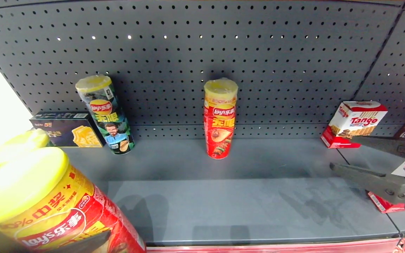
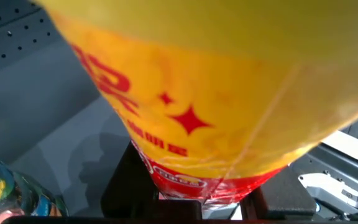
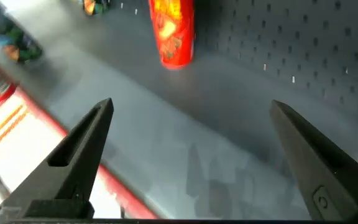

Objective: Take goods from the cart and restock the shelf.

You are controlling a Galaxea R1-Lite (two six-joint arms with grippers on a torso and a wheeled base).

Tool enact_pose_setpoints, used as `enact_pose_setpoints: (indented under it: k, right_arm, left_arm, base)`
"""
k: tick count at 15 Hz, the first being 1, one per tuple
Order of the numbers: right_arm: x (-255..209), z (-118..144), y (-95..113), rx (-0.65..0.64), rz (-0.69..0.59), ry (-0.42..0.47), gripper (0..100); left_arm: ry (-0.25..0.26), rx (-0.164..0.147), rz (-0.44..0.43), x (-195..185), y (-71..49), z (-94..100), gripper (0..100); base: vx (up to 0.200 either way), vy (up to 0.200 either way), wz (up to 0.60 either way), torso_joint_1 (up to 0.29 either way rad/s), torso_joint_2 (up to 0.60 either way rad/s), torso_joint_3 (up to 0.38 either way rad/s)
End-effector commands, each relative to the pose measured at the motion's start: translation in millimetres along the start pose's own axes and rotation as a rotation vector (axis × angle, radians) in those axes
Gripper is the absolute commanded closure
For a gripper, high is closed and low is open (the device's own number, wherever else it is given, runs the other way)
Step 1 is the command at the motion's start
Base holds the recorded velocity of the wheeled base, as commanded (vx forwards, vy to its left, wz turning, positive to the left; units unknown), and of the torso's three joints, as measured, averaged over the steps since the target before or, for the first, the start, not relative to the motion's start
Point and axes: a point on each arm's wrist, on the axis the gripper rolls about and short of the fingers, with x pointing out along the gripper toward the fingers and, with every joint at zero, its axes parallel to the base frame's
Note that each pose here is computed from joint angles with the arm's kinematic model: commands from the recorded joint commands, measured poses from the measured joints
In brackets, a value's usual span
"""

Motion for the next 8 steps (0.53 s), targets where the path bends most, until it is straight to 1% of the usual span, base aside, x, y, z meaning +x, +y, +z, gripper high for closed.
enact_pose_setpoints:
  k: [1,4,5,6,7,8]
  right_arm:
    - [42.7,-12.5,-7.8,0.014,0.002,0.051,0]
    - [71.0,-16.4,-13.6,0.009,0.002,0.029,0]
    - [87.6,-18.1,-19.3,0.01,-0.004,0.03,0]
    - [94.5,-16.5,-24.5,0.007,-0.006,0.017,0]
    - [107.4,-6.5,-34.0,-0.003,0.042,-0.025,0]
    - [115.2,2.9,-37.0,-0.012,0.066,-0.052,0]
  left_arm:
    - [0.004,-0.002,0.0,0.7,0.4,-0.1,100]
    - [0.006,-0.003,0.005,1.3,0.8,0.1,100]
    - [0.007,-0.003,0.018,1.3,1.1,0.1,100]
    - [0.009,-0.004,0.021,1.3,1.1,-0.3,100]
    - [0.013,-0.005,0.023,1.4,1.1,-1.4,100]
    - [0.015,-0.006,0.023,1.7,1.2,-1.5,100]
  base:
    - [0.0,0.0,0.0,0.0,0.0,0.0]
    - [0.0,0.0,0.0,0.0,0.0,0.0]
    - [0.0,0.0,0.0,0.0,0.0,0.0]
    - [0.0,0.0,0.0,0.0,0.0,0.0]
    - [0.0,0.0,0.0,0.0,0.0,0.0]
    - [0.0,0.0,0.0,0.0,0.0,0.0]
